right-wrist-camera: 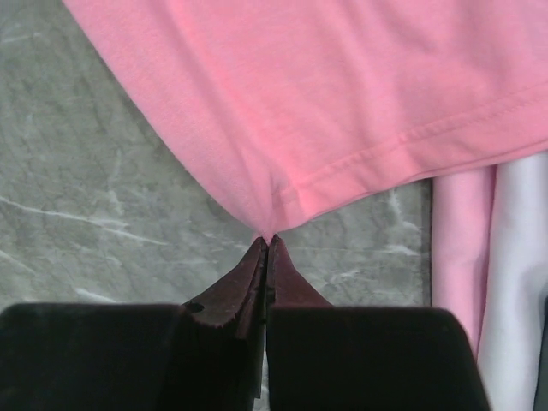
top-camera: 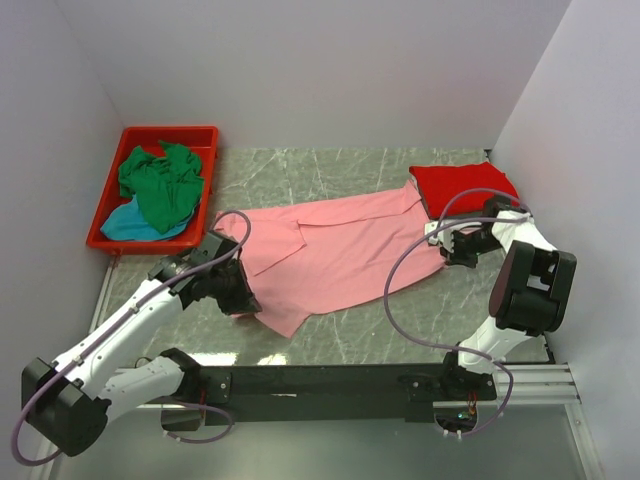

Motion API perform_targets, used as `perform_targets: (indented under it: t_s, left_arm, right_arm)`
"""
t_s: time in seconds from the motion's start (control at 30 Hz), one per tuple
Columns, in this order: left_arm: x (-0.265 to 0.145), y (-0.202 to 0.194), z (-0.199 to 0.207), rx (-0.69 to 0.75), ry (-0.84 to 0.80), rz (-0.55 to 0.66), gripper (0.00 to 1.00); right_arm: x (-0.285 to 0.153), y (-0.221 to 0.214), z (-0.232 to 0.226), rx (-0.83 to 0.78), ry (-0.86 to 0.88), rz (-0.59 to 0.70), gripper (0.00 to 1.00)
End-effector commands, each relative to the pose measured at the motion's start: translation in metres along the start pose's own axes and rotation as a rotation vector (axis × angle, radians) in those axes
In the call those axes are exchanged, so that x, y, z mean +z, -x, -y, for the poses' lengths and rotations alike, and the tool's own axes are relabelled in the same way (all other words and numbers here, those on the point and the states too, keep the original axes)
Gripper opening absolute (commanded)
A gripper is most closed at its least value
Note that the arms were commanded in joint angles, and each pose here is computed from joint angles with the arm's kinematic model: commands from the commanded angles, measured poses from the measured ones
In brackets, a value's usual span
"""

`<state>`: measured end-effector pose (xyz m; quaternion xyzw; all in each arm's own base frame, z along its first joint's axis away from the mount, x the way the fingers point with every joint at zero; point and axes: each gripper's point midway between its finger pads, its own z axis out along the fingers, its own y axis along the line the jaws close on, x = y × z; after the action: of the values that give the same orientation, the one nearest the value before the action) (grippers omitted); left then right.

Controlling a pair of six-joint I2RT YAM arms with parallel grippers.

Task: Fold and stack the t-shirts
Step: Fold the tshirt

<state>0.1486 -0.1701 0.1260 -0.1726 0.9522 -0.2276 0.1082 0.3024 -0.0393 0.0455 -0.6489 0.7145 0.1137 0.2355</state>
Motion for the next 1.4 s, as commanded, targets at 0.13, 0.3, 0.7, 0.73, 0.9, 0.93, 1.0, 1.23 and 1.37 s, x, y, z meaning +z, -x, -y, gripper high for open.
perform_targets:
  t_s: [0.13,0.3,0.7,0.73,0.9,0.93,1.0,1.23,1.37]
  left_arm:
    - [-0.016,0.033,0.025,0.055,-0.076,0.067,0.00]
    - [-0.019,0.054,0.020,0.057,-0.066,0.102,0.00]
    - [-0.023,0.089,0.017,0.066,-0.072,0.149,0.00]
    - [-0.024,0.092,0.018,0.066,-0.072,0.154,0.00]
    - [-0.025,0.107,0.016,0.065,-0.069,0.176,0.00]
    - [-0.025,0.109,0.016,0.065,-0.072,0.176,0.00]
    - [-0.023,0.115,0.016,0.063,-0.076,0.180,0.00]
    - [-0.024,0.138,0.017,0.061,-0.085,0.208,0.00]
    - [-0.023,0.153,0.018,0.059,-0.087,0.223,0.00]
  right_arm:
    - [-0.006,0.012,0.017,0.083,-0.033,0.066,0.00]
    - [-0.011,0.016,0.028,0.119,-0.062,0.084,0.00]
    - [-0.010,0.024,0.050,0.198,-0.126,0.106,0.00]
    - [-0.010,0.024,0.051,0.202,-0.135,0.102,0.00]
    - [-0.006,0.023,0.062,0.244,-0.175,0.084,0.00]
    - [-0.005,0.023,0.064,0.248,-0.179,0.083,0.00]
    - [-0.003,0.023,0.067,0.268,-0.191,0.083,0.00]
    - [0.005,0.033,0.079,0.302,-0.226,0.084,0.00]
    - [0.009,0.034,0.085,0.337,-0.230,0.072,0.00]
